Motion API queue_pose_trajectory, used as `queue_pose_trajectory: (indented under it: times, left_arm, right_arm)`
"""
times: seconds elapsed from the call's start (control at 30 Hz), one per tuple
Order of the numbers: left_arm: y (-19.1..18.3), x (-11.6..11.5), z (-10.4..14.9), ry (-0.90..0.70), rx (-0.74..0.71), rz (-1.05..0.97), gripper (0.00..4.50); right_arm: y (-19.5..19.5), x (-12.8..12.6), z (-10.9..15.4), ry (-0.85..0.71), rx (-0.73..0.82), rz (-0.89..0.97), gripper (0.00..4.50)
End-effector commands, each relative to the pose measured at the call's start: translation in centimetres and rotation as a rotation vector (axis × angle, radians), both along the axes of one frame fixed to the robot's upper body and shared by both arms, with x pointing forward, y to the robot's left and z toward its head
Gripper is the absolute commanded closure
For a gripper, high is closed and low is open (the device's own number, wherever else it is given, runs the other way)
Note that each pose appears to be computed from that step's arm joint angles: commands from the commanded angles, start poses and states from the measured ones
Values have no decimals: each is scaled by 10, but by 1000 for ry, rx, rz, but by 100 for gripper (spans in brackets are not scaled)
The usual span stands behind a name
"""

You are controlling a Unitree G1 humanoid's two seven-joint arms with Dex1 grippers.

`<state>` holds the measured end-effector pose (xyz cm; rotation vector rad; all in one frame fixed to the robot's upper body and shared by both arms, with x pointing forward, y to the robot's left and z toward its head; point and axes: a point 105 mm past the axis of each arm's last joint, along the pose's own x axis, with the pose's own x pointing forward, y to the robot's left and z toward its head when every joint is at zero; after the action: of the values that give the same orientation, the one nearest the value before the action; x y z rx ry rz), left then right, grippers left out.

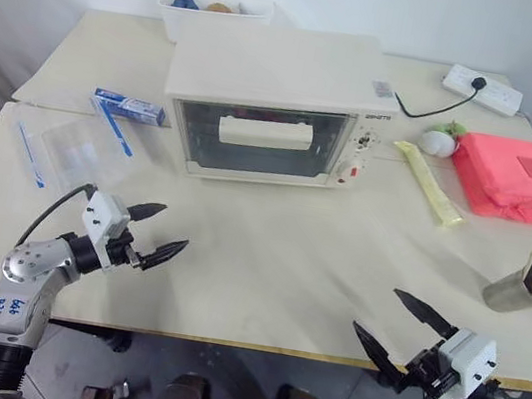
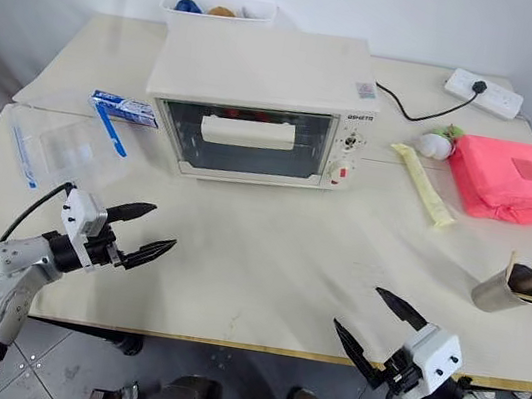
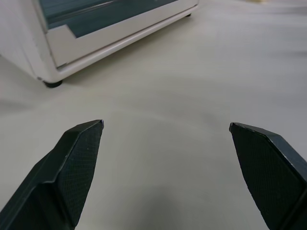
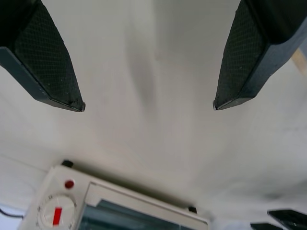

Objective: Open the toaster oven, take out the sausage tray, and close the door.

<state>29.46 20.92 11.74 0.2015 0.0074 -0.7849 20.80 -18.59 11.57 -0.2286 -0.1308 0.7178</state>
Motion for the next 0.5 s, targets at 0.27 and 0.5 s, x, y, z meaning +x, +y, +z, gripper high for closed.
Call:
queue_pose_trajectory:
  times: [0.27, 0.5]
  left_arm:
    - [26, -30, 45, 19, -241, -39, 3]
    - [45, -52, 56, 7, -275, 20, 3]
  right_arm:
    - [57, 59, 58, -47, 217, 201, 0]
    - [105, 111, 98, 37, 298, 349, 0]
